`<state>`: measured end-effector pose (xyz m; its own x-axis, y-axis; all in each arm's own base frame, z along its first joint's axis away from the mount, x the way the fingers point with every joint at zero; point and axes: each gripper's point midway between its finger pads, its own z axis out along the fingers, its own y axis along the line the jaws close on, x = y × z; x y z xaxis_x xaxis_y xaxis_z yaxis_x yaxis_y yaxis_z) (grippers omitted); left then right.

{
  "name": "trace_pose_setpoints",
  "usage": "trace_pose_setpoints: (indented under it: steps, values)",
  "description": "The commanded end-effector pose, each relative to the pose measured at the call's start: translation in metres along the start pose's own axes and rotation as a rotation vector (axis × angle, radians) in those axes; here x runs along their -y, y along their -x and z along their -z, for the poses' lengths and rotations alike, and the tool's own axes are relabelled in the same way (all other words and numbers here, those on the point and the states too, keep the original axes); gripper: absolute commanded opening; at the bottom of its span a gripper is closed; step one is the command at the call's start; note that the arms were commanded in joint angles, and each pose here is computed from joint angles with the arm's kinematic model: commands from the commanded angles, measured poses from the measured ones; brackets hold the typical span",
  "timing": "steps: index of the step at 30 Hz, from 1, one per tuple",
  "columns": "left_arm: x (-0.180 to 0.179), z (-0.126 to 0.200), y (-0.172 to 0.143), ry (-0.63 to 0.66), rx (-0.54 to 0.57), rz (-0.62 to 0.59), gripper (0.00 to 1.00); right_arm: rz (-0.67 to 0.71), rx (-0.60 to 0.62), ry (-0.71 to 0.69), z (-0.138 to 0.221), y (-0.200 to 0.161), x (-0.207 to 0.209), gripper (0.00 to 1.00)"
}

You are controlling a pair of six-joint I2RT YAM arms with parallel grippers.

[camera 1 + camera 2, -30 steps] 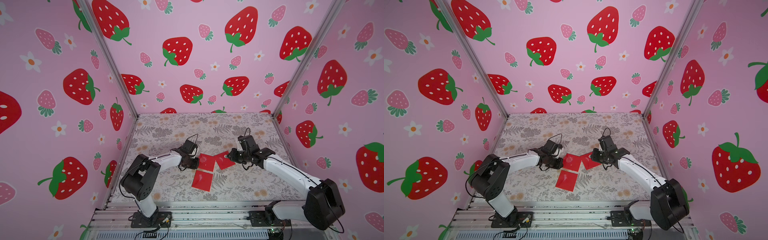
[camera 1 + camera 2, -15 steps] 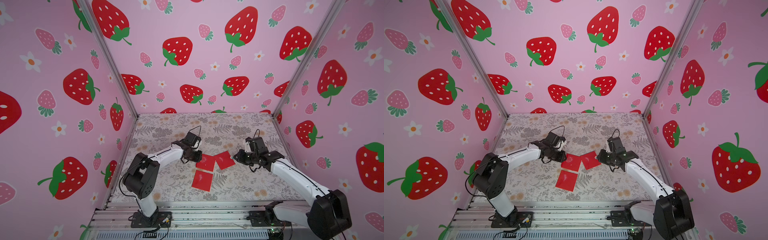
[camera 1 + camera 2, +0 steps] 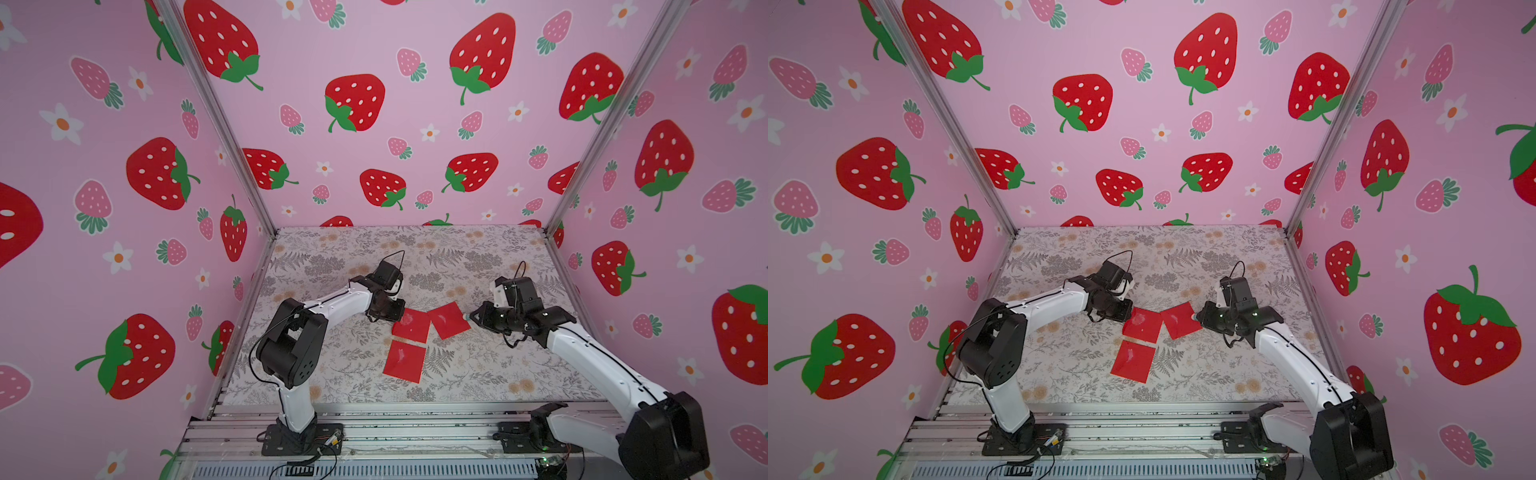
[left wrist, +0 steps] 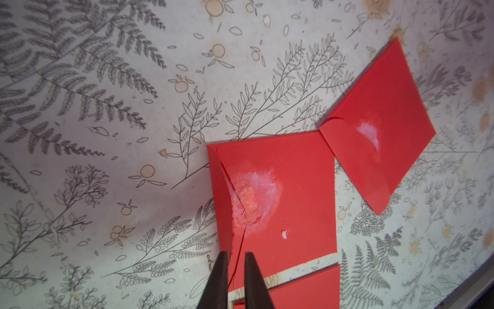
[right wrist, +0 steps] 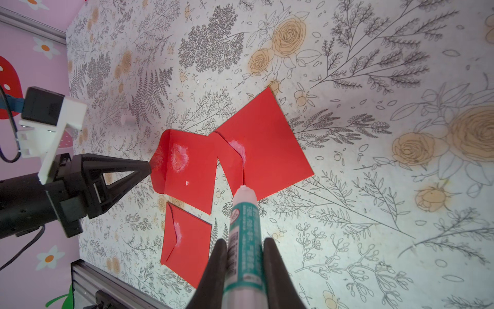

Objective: Seal the envelope with a glue stick
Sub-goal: Seal the envelope at the center of the board.

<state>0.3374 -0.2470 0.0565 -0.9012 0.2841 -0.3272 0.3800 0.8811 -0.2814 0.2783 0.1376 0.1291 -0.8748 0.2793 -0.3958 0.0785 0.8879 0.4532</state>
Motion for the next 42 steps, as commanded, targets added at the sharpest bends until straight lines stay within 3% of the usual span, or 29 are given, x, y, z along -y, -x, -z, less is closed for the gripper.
trace_pose_setpoints:
  steps: [1,5,15,18,19,23,42]
  values:
    - [0.002,0.005,0.01,0.001,0.006,-0.003,0.07,0.016,-0.006,0.016,0.005,-0.003,0.0,0.0]
    - [0.005,0.006,0.013,-0.006,0.01,-0.009,0.0,0.017,-0.024,0.007,0.001,-0.007,0.004,0.0]
    - [0.015,-0.003,0.015,-0.002,-0.01,-0.03,0.0,0.011,-0.039,0.013,0.002,-0.011,0.005,0.0]
    - [0.013,0.008,0.019,0.027,0.026,-0.039,0.05,0.011,-0.04,0.012,0.002,-0.013,0.006,0.0]
    - [0.011,0.011,0.02,0.042,0.035,-0.04,0.11,0.011,-0.044,0.01,0.001,-0.014,0.006,0.0]
    - [0.001,0.019,0.02,0.099,0.049,-0.047,0.16,0.012,-0.053,0.01,-0.001,-0.014,0.006,0.0]
    - [-0.003,-0.006,0.006,0.085,-0.025,-0.038,0.15,0.001,-0.057,-0.002,0.0,-0.013,0.007,0.0]
